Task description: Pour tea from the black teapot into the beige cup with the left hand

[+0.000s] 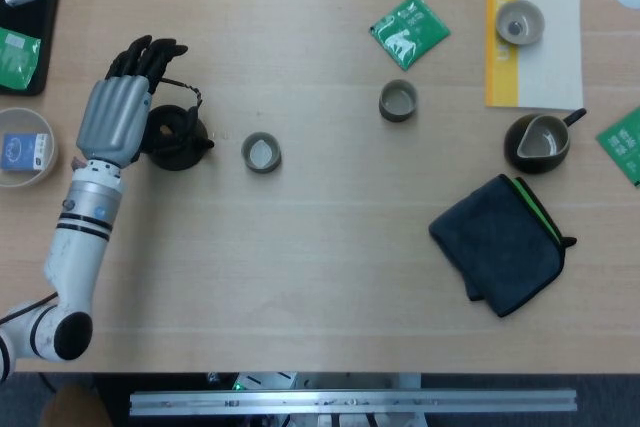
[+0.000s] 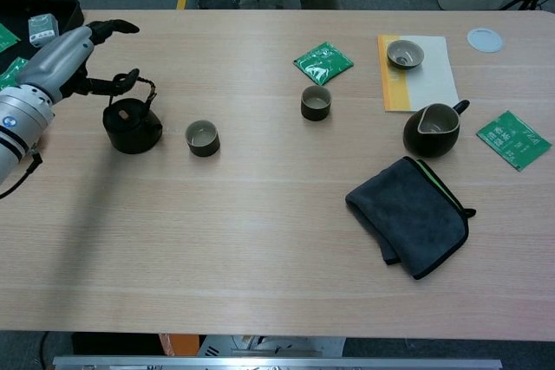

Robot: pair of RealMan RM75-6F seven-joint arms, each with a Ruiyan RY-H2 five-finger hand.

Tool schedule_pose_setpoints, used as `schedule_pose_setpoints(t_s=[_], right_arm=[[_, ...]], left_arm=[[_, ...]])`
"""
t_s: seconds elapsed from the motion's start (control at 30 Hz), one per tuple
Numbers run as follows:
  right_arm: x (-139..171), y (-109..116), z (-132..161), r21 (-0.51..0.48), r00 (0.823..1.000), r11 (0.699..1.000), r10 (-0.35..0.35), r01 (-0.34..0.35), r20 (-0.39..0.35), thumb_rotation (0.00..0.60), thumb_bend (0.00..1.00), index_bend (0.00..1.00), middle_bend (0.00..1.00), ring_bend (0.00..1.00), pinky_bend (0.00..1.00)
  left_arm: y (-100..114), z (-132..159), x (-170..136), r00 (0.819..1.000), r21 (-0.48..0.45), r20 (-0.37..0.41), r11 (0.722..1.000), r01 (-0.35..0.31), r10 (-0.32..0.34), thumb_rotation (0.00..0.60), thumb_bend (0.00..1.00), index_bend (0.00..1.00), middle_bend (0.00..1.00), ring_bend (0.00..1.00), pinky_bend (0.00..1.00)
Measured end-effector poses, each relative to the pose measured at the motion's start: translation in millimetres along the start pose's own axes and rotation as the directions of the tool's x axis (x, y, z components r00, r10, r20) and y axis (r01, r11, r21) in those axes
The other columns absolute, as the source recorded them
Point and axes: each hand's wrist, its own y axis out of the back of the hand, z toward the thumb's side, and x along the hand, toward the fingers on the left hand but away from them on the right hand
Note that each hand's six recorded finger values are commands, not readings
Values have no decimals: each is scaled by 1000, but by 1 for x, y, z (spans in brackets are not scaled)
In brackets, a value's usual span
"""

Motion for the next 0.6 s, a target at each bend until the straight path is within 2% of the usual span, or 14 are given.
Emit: schedule_pose_setpoints(t_s=[0.23,0.6], right_arm=[[-2,-2,4,1,1000,1000,6,-6,-13,600,9,240,313,247,183],[-5,-7,10,-3,999,1000,20,-20,-33,600,9,240,313,247,183]], left_arm=[[21,-6,-38,996,86,66,994,-73,68,552,386,147,123,38,125],[48,-32,-111,996,147,-9,986,-84,86,585,386,153,124,39,125]])
